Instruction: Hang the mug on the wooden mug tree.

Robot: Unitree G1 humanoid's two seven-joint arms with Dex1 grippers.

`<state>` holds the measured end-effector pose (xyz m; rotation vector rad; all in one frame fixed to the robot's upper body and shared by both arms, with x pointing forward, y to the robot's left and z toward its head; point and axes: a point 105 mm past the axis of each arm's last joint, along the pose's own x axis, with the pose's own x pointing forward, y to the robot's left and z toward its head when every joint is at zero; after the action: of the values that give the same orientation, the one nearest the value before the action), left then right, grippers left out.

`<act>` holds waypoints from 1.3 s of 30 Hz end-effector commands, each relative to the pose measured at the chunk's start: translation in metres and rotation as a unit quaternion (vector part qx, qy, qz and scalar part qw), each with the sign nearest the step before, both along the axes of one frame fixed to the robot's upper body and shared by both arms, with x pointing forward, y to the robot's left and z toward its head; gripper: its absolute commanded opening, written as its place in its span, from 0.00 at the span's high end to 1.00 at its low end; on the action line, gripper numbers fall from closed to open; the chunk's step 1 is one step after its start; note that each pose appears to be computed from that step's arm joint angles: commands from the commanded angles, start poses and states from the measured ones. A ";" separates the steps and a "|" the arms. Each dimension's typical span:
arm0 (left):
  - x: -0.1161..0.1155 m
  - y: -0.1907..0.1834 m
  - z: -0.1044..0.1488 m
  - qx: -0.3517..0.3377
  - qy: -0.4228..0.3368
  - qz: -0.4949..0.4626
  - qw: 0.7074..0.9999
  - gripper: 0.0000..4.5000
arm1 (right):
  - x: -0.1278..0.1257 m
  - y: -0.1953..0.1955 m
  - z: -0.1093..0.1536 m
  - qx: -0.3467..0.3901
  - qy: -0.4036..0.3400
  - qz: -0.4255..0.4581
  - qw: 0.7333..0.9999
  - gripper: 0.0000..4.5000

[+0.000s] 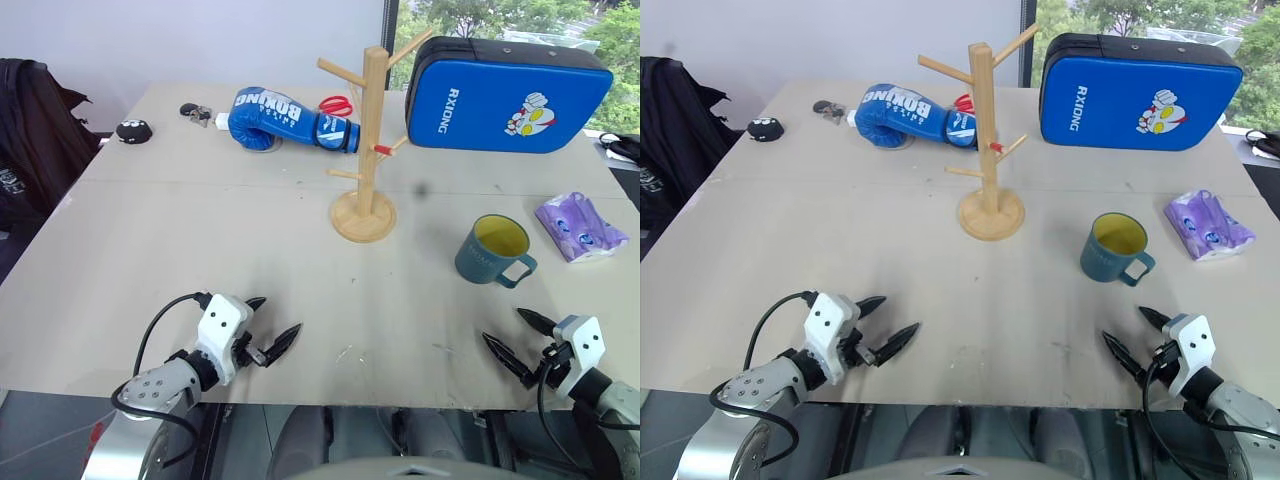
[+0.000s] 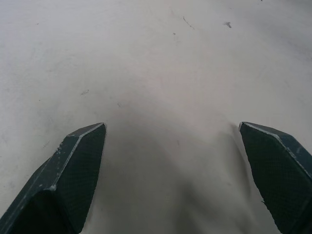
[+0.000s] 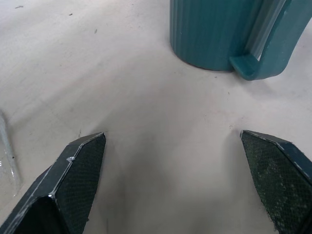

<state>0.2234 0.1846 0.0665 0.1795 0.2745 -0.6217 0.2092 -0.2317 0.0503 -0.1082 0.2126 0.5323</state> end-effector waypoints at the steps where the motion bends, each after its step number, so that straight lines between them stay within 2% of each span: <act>1: 0.000 -0.008 0.006 -0.010 -0.009 -0.028 1.000 0.00 | 0.000 -0.008 0.011 -0.007 -0.027 -0.016 0.999 0.01; 5: 0.006 -0.011 0.007 -0.020 -0.012 -0.043 0.999 0.00 | -0.001 -0.010 0.011 -0.009 -0.032 -0.025 0.999 0.01; 21: 0.008 -0.015 0.009 -0.023 -0.010 -0.067 0.997 0.00 | -0.003 -0.011 0.010 -0.009 -0.032 -0.058 0.998 0.01; 24: 0.009 -0.018 0.013 -0.023 -0.014 -0.078 0.997 0.00 | 0.002 -0.013 0.015 0.001 -0.042 -0.085 0.995 0.01; 28: 0.008 -0.045 0.041 -0.038 -0.038 -0.163 0.985 0.00 | 0.018 -0.013 0.032 0.003 -0.074 -0.144 0.987 0.01; 33: 0.000 -0.069 0.073 -0.041 -0.045 -0.270 0.961 0.00 | 0.031 -0.016 0.040 0.010 -0.082 -0.198 0.977 0.01; 39: 0.000 -0.077 0.099 -0.014 -0.066 -0.316 0.946 0.00 | 0.039 -0.022 0.038 0.008 -0.063 -0.236 0.970 0.01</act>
<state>0.2297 0.1139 0.1523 0.2559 0.1202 -1.2067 0.2460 -0.2486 0.0735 -0.0568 0.1497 0.0832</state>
